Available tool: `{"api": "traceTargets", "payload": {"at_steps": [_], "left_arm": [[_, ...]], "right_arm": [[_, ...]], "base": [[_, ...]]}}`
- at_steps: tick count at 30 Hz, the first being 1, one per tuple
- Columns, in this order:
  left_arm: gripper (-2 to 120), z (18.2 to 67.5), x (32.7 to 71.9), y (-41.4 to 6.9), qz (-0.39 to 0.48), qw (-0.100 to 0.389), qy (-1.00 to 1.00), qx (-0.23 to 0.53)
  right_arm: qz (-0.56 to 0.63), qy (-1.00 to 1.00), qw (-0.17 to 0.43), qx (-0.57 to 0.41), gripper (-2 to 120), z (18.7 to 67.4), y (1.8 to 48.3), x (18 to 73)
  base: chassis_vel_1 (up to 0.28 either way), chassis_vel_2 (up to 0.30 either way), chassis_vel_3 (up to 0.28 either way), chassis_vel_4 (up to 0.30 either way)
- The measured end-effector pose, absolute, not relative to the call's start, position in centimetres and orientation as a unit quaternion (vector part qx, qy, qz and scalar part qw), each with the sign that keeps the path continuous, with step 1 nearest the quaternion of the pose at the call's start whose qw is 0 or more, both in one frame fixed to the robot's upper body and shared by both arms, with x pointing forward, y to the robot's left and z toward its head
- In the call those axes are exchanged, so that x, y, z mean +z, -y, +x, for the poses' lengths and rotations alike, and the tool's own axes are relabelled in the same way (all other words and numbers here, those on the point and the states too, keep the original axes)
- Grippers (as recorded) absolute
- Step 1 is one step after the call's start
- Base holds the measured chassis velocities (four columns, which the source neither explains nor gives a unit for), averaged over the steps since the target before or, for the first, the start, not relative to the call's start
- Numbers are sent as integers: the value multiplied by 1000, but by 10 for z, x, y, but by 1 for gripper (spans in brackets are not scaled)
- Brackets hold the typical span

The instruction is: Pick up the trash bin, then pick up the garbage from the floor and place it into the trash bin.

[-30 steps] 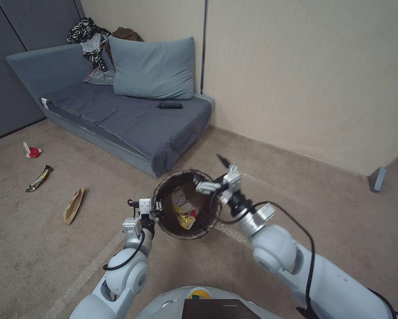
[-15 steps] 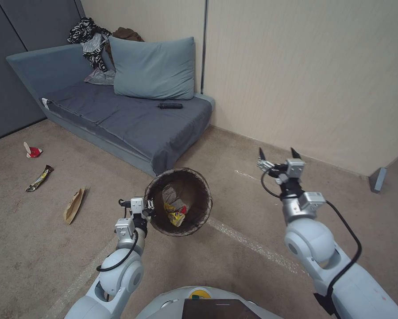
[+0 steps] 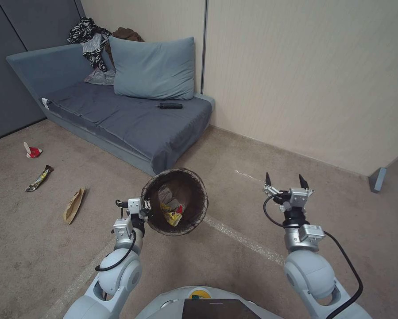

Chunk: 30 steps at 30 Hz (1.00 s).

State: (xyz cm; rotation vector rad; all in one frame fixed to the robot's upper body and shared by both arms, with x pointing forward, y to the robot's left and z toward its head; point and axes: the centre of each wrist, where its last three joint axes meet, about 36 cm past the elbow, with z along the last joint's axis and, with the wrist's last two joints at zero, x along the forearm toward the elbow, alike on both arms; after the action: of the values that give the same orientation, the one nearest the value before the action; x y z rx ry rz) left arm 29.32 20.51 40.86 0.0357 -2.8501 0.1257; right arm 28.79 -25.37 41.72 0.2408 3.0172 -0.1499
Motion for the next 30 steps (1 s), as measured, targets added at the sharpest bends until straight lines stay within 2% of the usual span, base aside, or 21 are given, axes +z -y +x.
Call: {"api": "traceTargets", "payload": {"at_steps": [30], "left_arm": [[2, 272, 420, -200, -12, 157, 987, 44]], "right_arm": [[77, -995, 58, -32, 100, 301, 228, 419]], "base": [[0, 0, 0, 0]]}}
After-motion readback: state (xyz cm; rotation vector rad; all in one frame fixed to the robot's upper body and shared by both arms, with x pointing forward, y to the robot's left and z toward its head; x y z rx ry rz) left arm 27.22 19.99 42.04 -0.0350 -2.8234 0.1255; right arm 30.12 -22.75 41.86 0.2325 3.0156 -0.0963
